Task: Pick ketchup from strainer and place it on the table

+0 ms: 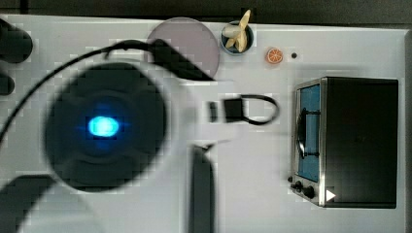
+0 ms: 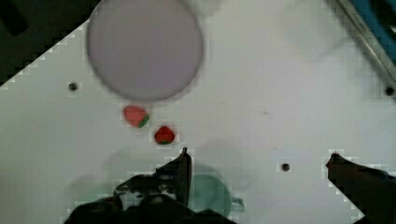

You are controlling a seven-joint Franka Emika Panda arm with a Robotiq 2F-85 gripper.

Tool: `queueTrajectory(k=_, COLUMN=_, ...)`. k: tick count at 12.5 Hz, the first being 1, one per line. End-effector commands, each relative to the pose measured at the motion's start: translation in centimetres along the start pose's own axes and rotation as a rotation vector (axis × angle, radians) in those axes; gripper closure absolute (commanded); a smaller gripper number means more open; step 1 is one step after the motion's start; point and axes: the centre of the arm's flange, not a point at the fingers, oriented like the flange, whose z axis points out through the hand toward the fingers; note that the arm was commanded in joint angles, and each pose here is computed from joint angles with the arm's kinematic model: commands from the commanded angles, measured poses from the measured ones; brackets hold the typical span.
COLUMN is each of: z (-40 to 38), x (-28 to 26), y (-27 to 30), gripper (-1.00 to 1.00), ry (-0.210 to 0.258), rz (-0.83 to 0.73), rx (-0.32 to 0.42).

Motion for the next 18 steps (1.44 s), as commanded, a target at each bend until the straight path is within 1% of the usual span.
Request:
queueTrajectory(k=1, z=4.4, x=-5.2, y=-6.1, gripper=-1.00, ry=-0.079, rz=-0.106, rx=-0.054)
queueTrajectory(k=4, z=6.3, x=-11.1, y=-11.5, gripper=-1.00, ry=-0.088, rz=-0.241, rx=-0.053)
queueTrajectory(k=8, z=11.6, x=-18.1, y=-16.2, gripper=-1.00, ry=-0.125, rz=-0.399, rx=-0.045)
queueTrajectory(k=11, z=17.3, x=-22.0, y=-18.0, gripper=-1.00, ry=-0.135, rz=-0.469, rx=0.013)
queueTrajectory(k=13, z=21.5, x=-23.5, y=-18.2, gripper=-1.00, ry=-0.133, rz=-0.473, rx=0.065)
queueTrajectory(k=17, z=29.2, x=-24.6, y=-17.4, gripper=-1.00, ry=-0.090, rz=-0.530, rx=0.134)
queueTrajectory(k=18, z=30.8, x=-24.9, y=-17.3, gripper=-1.00, ry=-0.095, rz=-0.507, rx=0.150)
